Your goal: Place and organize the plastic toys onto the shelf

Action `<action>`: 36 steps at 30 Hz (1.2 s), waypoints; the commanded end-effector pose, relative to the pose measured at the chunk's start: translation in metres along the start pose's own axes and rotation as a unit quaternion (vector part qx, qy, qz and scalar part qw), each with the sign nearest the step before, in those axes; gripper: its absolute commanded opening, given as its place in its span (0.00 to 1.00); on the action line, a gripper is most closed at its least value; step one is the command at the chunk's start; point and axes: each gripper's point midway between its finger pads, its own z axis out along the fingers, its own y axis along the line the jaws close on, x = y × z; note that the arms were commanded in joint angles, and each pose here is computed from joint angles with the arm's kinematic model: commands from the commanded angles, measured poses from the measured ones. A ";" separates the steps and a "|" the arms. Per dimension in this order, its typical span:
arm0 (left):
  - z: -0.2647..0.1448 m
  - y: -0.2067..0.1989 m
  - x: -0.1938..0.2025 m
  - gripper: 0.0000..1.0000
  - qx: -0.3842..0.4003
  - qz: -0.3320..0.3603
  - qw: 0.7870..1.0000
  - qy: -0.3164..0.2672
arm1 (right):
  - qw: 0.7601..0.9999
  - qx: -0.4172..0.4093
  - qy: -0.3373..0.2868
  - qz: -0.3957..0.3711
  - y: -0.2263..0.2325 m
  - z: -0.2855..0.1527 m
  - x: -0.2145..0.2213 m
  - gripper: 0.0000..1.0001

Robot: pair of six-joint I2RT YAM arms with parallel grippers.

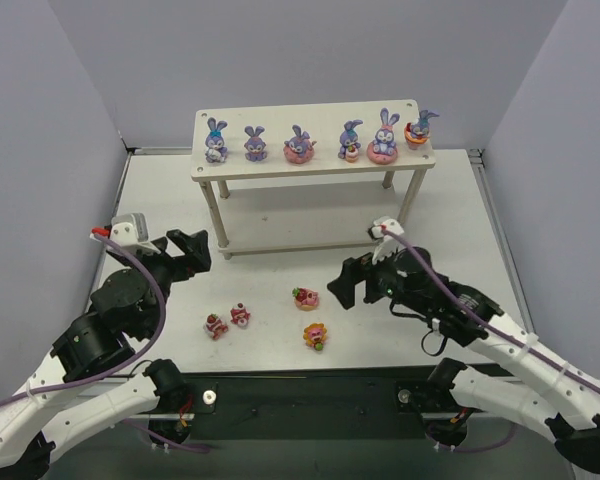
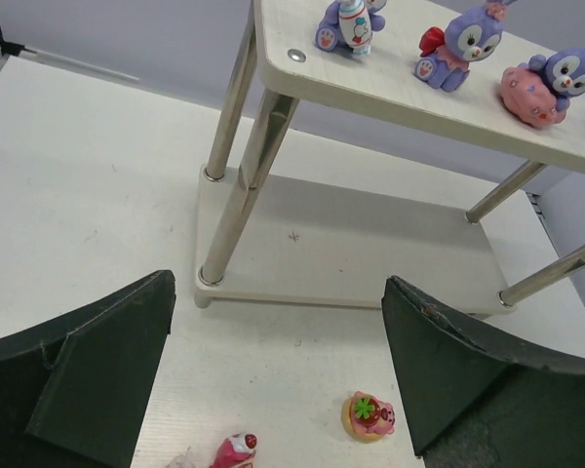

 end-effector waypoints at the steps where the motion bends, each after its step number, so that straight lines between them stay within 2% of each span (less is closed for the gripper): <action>1: -0.006 0.000 0.004 0.97 0.004 -0.022 0.999 0.025 | 0.999 0.030 -0.015 0.015 0.006 0.019 0.014 0.89; 7: -0.022 -0.016 0.019 0.97 0.058 -0.045 0.993 0.087 | 0.994 0.058 0.069 0.060 0.013 0.009 0.036 0.85; 9: -0.027 -0.018 0.026 0.97 0.074 -0.047 0.991 0.103 | 0.995 0.039 0.062 0.062 0.022 0.006 0.040 0.85; 10: -0.030 -0.015 0.029 0.97 0.076 -0.050 0.990 0.108 | 0.995 0.029 0.075 0.062 0.023 0.009 0.056 0.85; 12: -0.032 -0.012 0.050 0.97 0.076 -0.050 0.987 0.131 | 0.996 -0.001 0.062 0.064 0.033 0.014 0.064 0.85; 13: -0.037 -0.012 0.060 0.97 0.090 -0.050 0.984 0.145 | 0.996 0.008 0.073 0.054 0.027 0.019 0.085 0.85; 15: -0.039 -0.008 0.089 0.97 0.095 -0.039 0.979 0.174 | 0.997 -0.008 0.066 0.034 0.037 0.027 0.098 0.85; 17: -0.043 -0.007 0.101 0.97 0.112 -0.043 0.976 0.183 | 0.998 0.004 0.069 0.008 0.032 0.037 0.121 0.86; 21: -0.045 0.001 0.145 0.97 0.122 -0.030 0.969 0.214 | 0.998 0.040 0.052 -0.018 0.035 0.052 0.140 0.87; 24: -0.050 -0.008 0.158 0.97 0.152 -0.039 0.961 0.228 | 0.996 0.064 0.045 -0.034 0.035 0.062 0.151 0.90; 26: -0.052 -0.019 0.152 0.97 0.180 -0.045 0.957 0.222 | 0.994 0.082 0.050 -0.049 0.035 0.067 0.161 0.91; 31: -0.054 -0.017 0.148 0.97 0.178 -0.042 0.958 0.222 | 0.988 0.134 0.046 -0.052 0.025 0.076 0.176 0.94; 36: -0.061 -0.011 0.142 0.97 0.175 -0.030 0.957 0.230 | 0.989 0.139 0.037 -0.034 0.017 0.079 0.189 0.95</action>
